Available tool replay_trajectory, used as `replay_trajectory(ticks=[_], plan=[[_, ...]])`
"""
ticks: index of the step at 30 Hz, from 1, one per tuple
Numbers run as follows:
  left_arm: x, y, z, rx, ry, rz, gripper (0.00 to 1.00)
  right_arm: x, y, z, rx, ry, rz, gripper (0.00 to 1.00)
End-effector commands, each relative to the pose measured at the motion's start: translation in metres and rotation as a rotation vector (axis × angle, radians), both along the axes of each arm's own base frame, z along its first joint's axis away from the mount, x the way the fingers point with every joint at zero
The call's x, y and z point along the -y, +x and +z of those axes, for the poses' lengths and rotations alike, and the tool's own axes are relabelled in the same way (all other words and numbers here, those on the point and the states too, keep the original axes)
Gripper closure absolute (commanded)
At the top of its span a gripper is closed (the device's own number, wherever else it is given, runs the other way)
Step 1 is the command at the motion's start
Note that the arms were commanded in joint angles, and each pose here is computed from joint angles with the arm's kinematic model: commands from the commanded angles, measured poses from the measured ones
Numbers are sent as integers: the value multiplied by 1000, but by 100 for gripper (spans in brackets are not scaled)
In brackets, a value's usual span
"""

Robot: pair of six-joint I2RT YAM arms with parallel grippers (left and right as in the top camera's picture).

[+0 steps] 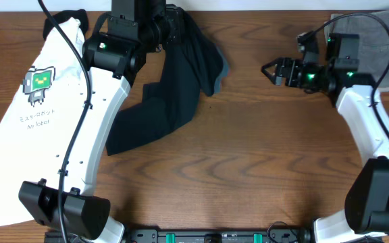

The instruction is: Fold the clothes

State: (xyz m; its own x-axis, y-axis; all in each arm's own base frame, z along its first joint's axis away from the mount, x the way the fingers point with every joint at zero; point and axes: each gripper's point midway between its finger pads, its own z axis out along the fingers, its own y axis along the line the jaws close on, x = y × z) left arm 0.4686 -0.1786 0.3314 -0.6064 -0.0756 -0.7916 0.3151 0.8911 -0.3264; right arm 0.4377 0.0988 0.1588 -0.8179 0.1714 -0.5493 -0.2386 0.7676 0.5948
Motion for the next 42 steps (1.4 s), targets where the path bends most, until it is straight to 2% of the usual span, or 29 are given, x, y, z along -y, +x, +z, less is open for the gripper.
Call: replay_trajectory(ticks=[1,6,9,12,21,33,42], plan=[[2,0,12,25,-25,1,94,-30,-15,-6,3,102,71,12],[11,-4,13,18,-50,-41,94,-59,-14,-10,165,157,125,13],[17,-6,14,22,-50,-53,94,-75,-13,-10,220,179,94,17],[24,-8,17,32,-54,-68,94,-90,-14,-16,220,162,51,19],[41,-12,24,56,-75,-98,94,-115,-21,-27,243,87,72,17],[46,-20,33,67,-88,-111,94,-123,-12,-83,177,104,89,14],[49,-22,31,60,-85,-118,94,-134,-6,-67,270,178,134,21]])
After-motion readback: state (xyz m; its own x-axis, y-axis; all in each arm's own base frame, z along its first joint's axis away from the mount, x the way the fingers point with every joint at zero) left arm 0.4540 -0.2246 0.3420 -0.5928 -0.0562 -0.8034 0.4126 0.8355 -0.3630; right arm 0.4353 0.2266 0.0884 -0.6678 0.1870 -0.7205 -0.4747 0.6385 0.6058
